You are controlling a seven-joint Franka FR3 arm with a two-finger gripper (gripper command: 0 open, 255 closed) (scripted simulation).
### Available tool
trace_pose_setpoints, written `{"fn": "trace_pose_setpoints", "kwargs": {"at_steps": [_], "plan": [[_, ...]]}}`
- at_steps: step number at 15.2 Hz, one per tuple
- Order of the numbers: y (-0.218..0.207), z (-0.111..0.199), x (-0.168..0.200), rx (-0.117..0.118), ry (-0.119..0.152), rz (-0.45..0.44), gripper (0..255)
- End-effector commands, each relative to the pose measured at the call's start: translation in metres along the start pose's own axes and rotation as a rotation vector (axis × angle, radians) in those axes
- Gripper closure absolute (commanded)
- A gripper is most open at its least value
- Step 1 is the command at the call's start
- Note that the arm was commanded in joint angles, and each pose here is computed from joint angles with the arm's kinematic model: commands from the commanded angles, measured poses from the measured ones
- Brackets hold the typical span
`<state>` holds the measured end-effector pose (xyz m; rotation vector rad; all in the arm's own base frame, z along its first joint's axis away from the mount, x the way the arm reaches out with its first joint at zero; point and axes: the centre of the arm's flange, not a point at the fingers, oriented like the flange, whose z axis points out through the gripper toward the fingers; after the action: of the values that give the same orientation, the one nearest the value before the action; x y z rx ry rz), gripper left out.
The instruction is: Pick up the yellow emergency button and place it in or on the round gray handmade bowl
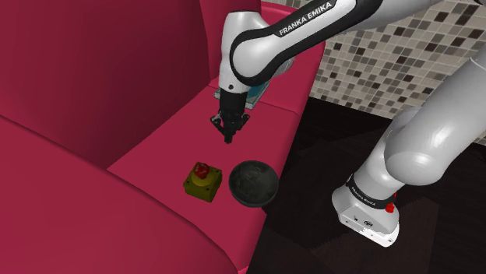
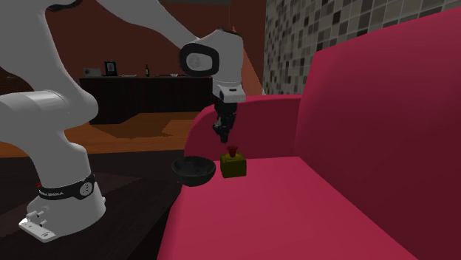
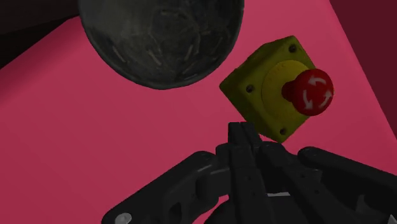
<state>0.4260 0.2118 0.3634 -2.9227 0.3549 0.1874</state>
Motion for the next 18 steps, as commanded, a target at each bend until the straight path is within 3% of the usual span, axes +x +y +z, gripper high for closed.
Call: {"fn": "trace_pose_setpoints", "kwargs": {"at_steps": [1,8,18], "plan": [[0.0,0.0,0.0,0.0,0.0,0.0,0],[-0.088,0.051,-0.012,-0.086,0.09,-0.115,0],[-0.084,0.091,-0.009,-0.086,0.09,-0.115,0]]}}
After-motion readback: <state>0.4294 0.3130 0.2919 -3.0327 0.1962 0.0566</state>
